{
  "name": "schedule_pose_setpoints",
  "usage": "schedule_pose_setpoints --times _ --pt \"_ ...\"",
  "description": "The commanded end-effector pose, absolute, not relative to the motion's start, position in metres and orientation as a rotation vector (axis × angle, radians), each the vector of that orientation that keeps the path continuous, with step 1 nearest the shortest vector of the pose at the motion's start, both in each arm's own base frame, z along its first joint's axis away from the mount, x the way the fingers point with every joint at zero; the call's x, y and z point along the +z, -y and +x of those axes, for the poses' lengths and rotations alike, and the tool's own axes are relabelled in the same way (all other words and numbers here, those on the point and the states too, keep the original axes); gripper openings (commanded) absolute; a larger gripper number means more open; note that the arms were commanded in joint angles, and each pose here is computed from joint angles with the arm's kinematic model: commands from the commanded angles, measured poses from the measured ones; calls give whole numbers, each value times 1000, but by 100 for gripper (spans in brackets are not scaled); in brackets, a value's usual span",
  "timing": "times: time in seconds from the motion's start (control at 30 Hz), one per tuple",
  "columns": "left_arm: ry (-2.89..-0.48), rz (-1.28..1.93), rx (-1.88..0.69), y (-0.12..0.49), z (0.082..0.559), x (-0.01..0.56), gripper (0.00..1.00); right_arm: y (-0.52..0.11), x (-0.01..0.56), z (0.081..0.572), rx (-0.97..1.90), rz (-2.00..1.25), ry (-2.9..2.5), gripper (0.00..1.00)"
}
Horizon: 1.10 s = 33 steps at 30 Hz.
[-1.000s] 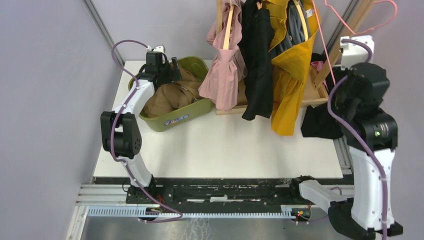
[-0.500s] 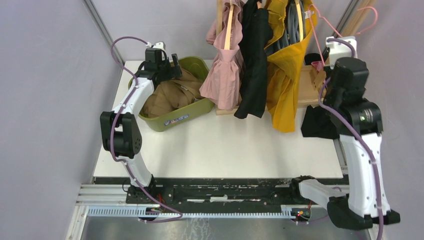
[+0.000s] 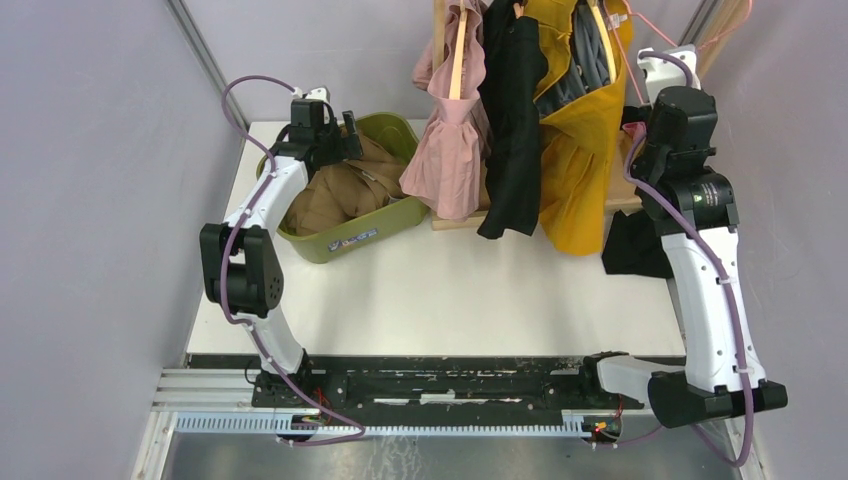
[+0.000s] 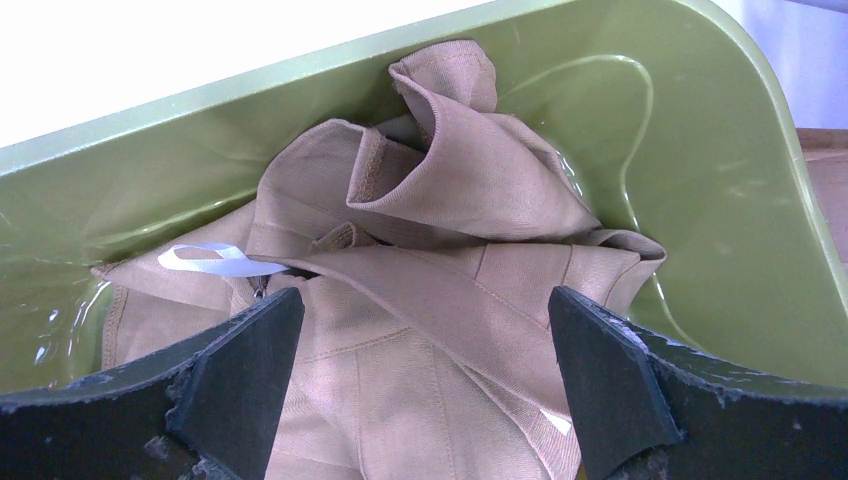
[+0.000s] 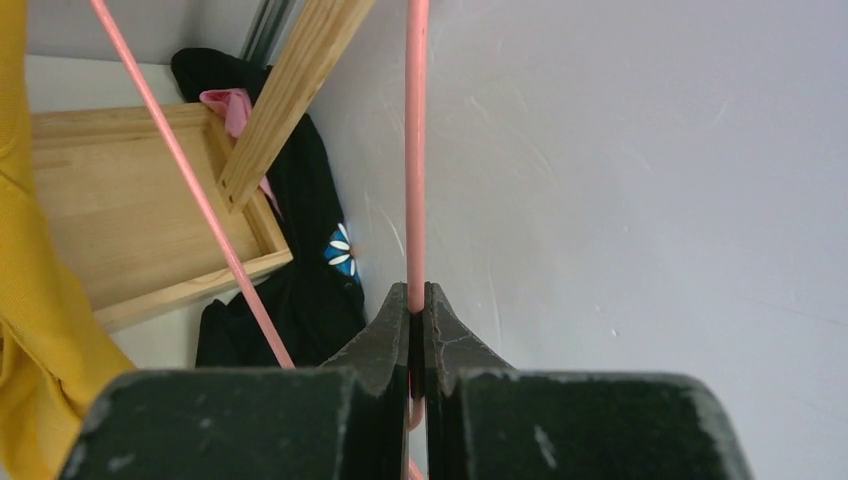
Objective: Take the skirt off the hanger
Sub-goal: Place the hanger at the clothesline.
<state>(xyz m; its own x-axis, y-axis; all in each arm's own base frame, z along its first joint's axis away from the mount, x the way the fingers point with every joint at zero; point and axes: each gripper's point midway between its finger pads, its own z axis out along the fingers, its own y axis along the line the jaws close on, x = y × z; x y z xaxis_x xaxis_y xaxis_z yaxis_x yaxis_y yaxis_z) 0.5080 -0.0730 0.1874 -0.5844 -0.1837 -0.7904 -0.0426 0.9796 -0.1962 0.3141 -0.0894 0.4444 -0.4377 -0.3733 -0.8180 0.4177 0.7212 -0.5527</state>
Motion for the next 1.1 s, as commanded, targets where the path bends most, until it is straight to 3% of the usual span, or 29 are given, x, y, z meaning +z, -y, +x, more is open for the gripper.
schedule_pose_setpoints --times 0.0,0.43,1.07 --pt "-2128 -107 -173 70 515 209 99 109 484 288 -935 169 -1688 1" --pt "-2111 -99 -195 75 528 214 99 115 475 254 -957 151 -1714 1" --pt "-2100 -96 -154 60 504 230 99 116 502 370 -927 200 -1625 1"
